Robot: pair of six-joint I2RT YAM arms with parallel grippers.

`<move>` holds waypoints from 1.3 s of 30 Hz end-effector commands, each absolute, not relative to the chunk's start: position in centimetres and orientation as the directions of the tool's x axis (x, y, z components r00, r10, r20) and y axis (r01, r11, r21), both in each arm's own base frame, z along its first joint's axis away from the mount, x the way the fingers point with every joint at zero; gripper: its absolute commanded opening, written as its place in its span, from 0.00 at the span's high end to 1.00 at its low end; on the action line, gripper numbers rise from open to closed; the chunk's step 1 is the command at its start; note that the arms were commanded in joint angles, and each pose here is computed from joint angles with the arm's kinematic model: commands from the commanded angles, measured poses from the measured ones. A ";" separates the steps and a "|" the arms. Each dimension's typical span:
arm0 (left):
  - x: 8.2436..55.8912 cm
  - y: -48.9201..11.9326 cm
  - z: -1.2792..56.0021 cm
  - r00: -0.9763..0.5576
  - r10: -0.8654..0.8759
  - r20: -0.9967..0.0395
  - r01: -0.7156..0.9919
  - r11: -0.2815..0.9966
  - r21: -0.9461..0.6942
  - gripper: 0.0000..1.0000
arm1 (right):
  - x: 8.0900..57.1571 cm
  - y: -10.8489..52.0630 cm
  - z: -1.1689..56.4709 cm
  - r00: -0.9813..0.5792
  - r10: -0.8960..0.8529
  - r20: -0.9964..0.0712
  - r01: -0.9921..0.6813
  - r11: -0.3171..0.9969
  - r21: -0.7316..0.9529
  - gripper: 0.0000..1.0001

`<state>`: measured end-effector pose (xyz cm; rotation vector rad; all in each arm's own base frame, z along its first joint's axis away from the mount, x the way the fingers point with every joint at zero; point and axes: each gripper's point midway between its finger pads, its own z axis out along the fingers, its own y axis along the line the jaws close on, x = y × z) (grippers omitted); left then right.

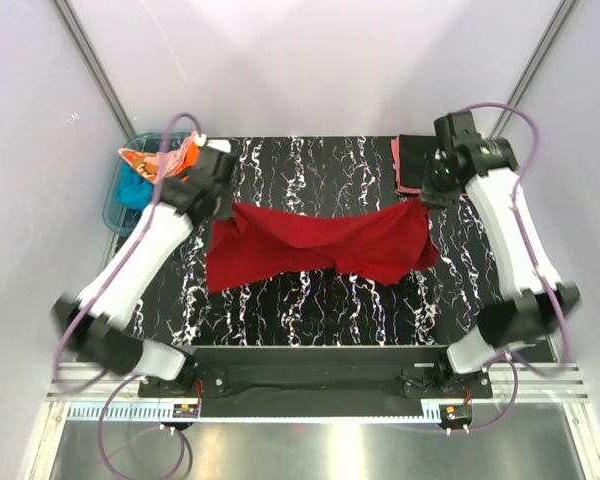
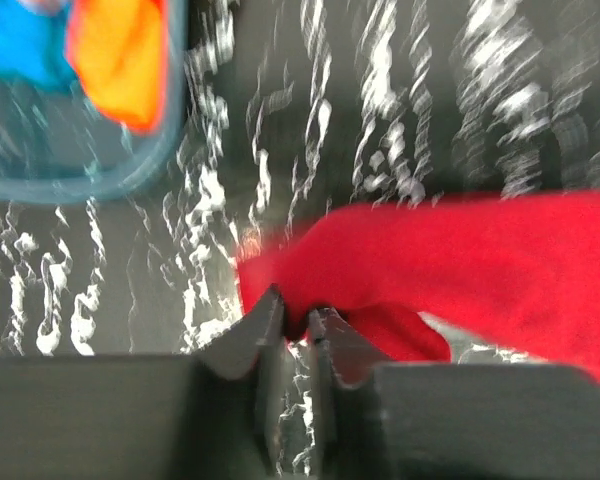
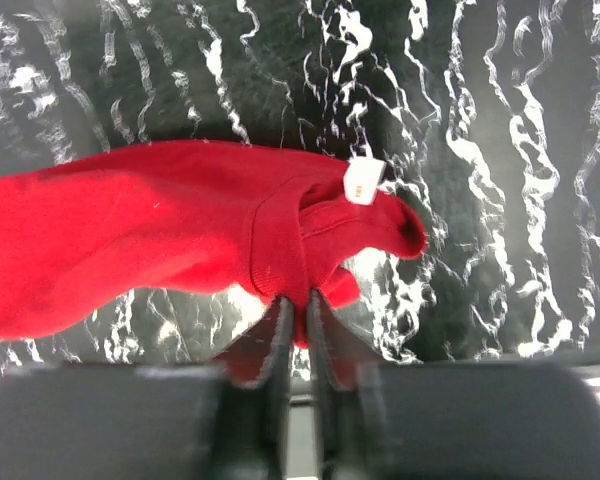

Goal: Fold and stack the t-shirts
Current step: Flatten the tshirt out

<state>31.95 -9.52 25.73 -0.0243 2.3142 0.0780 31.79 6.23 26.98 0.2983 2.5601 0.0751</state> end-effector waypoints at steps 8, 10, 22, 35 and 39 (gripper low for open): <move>36.3 -7.9 25.8 -0.728 -0.017 -0.686 -0.129 0.985 0.113 0.16 | 42.8 6.0 19.3 -0.901 0.207 -0.383 0.188 0.978 0.086 0.51; 35.9 -7.9 25.7 -0.735 0.014 -0.678 -0.093 0.988 0.121 0.17 | 43.1 6.2 19.5 -0.904 0.198 -0.380 0.177 0.980 0.089 0.46; 28.8 -15.0 13.8 -0.866 -0.123 -0.486 0.035 0.952 -0.304 0.42 | 28.8 11.5 13.6 -0.954 0.243 -0.175 0.173 0.925 0.339 0.43; 31.6 -13.7 11.6 -0.841 -0.194 -0.506 -0.101 0.974 -0.205 0.49 | 24.1 11.5 8.6 -0.937 0.342 -0.075 0.309 0.909 0.278 0.37; 32.1 -14.7 11.2 -0.853 -0.151 -0.500 -0.055 0.978 -0.202 0.60 | 24.5 12.0 8.9 -0.928 0.364 -0.075 0.325 0.893 0.311 0.39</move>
